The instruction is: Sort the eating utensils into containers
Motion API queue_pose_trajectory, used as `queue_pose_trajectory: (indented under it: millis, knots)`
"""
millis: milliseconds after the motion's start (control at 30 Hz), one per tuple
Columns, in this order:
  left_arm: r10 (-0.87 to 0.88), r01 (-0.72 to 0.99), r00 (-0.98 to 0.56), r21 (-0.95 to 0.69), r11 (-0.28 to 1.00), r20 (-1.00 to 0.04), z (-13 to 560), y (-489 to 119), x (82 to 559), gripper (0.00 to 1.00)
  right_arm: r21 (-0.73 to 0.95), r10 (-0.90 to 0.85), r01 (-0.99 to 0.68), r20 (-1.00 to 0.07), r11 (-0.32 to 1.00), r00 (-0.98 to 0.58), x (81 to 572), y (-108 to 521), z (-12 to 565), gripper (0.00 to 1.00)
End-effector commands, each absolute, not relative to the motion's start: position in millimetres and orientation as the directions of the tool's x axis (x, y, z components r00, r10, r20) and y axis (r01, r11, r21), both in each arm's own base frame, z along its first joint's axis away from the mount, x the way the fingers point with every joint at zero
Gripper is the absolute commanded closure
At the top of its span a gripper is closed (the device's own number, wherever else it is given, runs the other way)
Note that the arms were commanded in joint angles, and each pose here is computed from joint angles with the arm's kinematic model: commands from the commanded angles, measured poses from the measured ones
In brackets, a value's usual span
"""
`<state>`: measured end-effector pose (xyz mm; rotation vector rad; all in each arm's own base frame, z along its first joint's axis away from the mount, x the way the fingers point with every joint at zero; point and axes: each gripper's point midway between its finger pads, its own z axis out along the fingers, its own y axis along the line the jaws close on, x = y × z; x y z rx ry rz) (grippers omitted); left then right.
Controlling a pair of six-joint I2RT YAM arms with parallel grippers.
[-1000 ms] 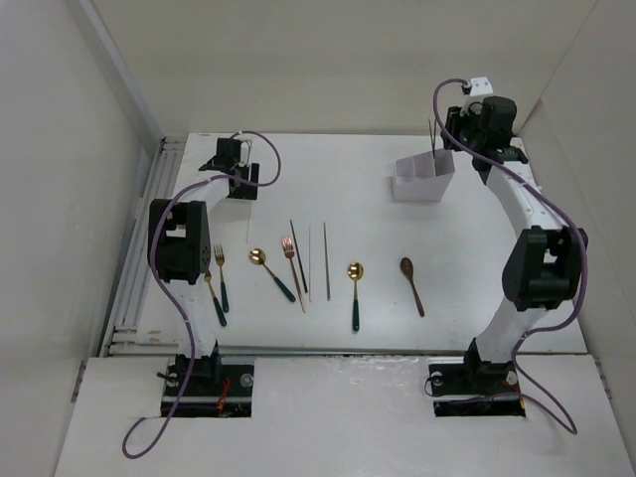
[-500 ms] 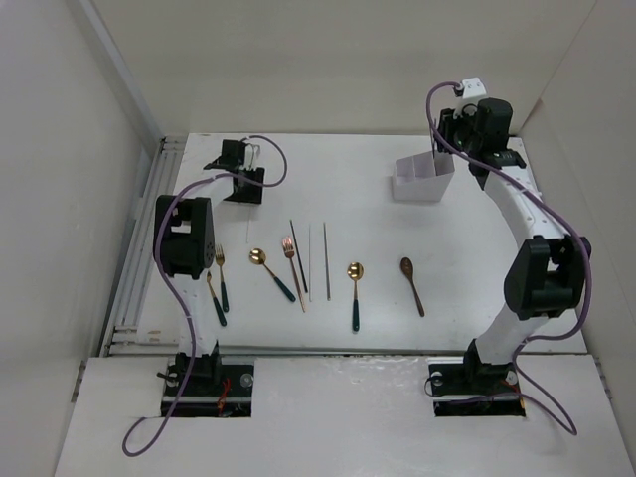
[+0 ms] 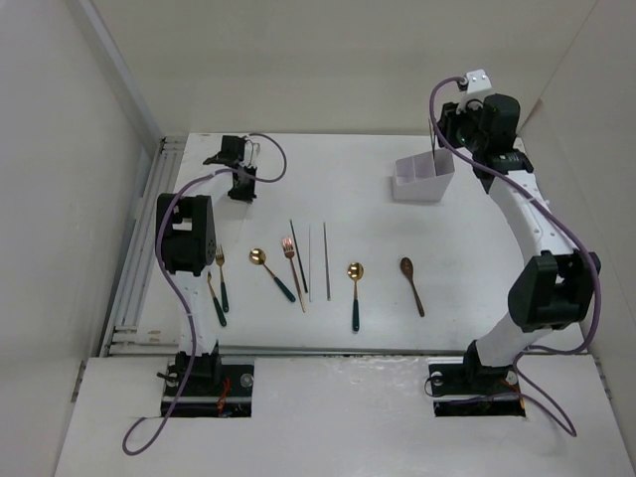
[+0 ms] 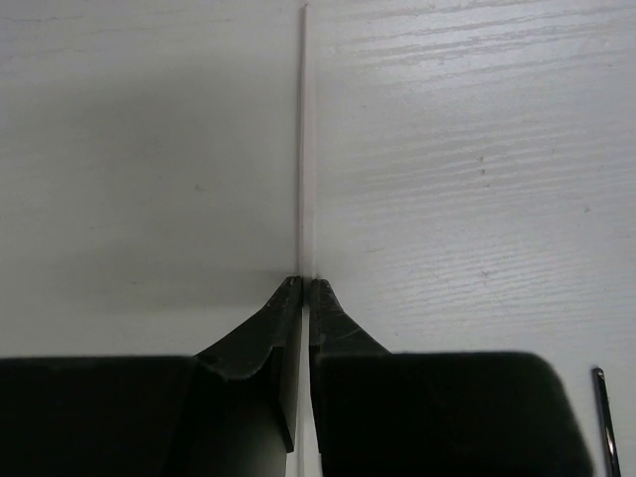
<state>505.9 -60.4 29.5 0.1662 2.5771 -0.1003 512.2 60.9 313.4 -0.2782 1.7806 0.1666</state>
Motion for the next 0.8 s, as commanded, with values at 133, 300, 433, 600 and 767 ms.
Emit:
queue_pose_trajectory:
  millis: [133,300,433,600,767]
  knots:
    - [0.061,0.222,-0.606,-0.094,0.97,-0.793,203,-83,538,1.0,0.056,-0.06,-0.604,-0.984,0.795,-0.17,465,188,333,0.57]
    - [0.07,0.374,-0.466,-0.125,0.919,-0.882,291,-113,505,1.0,0.073,-0.05,-0.845,-0.992,0.53,-0.117,419,300,354,0.4]
    - [0.048,0.525,-0.343,-0.149,0.838,-0.938,351,-148,463,1.0,0.056,-0.013,-0.938,-0.998,0.342,-0.064,384,369,384,0.29]
    - [-0.026,0.599,-0.259,-0.182,0.779,-0.965,400,-166,417,1.0,0.147,0.122,-0.96,-0.985,0.238,-0.121,369,403,406,0.25]
    - [-0.071,0.645,-0.228,-0.205,0.736,-0.971,425,-184,384,1.0,0.211,0.243,-0.97,-0.954,0.118,-0.177,356,416,431,0.25]
